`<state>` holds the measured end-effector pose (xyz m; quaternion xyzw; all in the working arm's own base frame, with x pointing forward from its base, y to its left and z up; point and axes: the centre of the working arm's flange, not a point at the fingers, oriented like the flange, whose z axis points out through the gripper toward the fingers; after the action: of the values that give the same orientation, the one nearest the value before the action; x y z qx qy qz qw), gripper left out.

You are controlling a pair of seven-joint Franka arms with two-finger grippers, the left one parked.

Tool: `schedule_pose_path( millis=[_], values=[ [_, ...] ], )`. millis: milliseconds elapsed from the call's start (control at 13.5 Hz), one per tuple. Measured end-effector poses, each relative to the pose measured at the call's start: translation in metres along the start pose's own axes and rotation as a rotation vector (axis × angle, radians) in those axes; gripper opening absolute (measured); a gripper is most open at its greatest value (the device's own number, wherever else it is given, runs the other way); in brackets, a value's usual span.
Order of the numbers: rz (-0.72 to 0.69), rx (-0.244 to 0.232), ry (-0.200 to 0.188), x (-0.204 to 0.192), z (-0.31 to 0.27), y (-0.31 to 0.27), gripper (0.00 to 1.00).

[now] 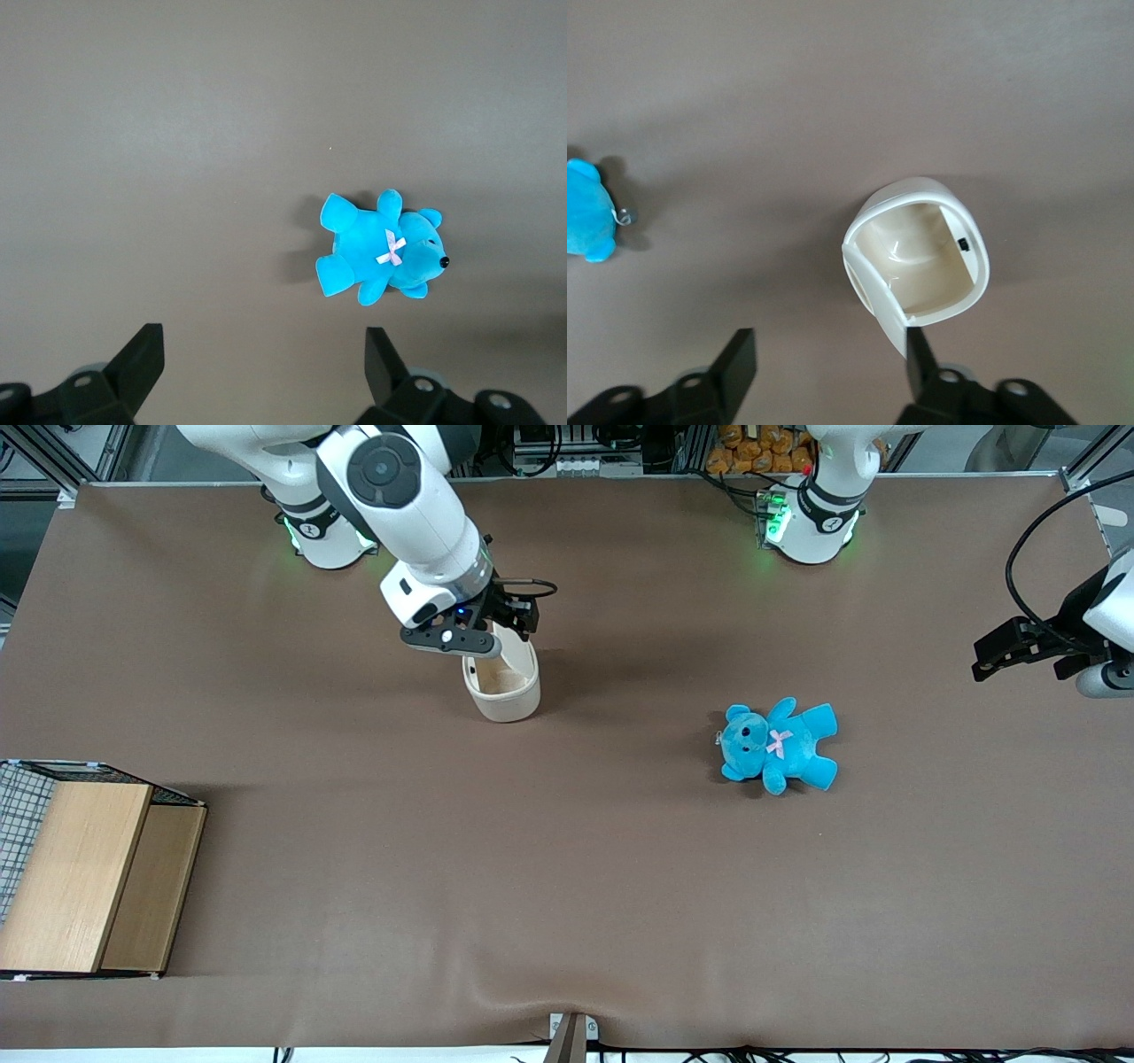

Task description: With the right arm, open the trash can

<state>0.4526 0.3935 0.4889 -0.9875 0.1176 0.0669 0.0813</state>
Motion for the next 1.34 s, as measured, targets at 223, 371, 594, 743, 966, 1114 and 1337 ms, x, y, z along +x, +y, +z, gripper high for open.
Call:
schedule_pose_path(
  millis=[223, 371, 594, 743, 966, 1114, 1337],
  values=[
    [0.070, -0.020, -0.019, 0.032, -0.032, 0.027, 1.00],
    [0.121, -0.007, -0.010, 0.057, -0.062, 0.048, 1.00],
    [0.174, 0.023, 0.023, 0.086, -0.099, 0.073, 1.00],
    [0.165, 0.032, 0.041, 0.101, -0.119, 0.090, 1.00],
    [0.137, 0.023, 0.054, 0.130, -0.153, 0.137, 1.00],
    [0.100, 0.009, 0.052, 0.147, -0.169, 0.172, 1.00],
    [0.049, -0.002, 0.059, 0.159, -0.193, 0.211, 1.00]
  ],
)
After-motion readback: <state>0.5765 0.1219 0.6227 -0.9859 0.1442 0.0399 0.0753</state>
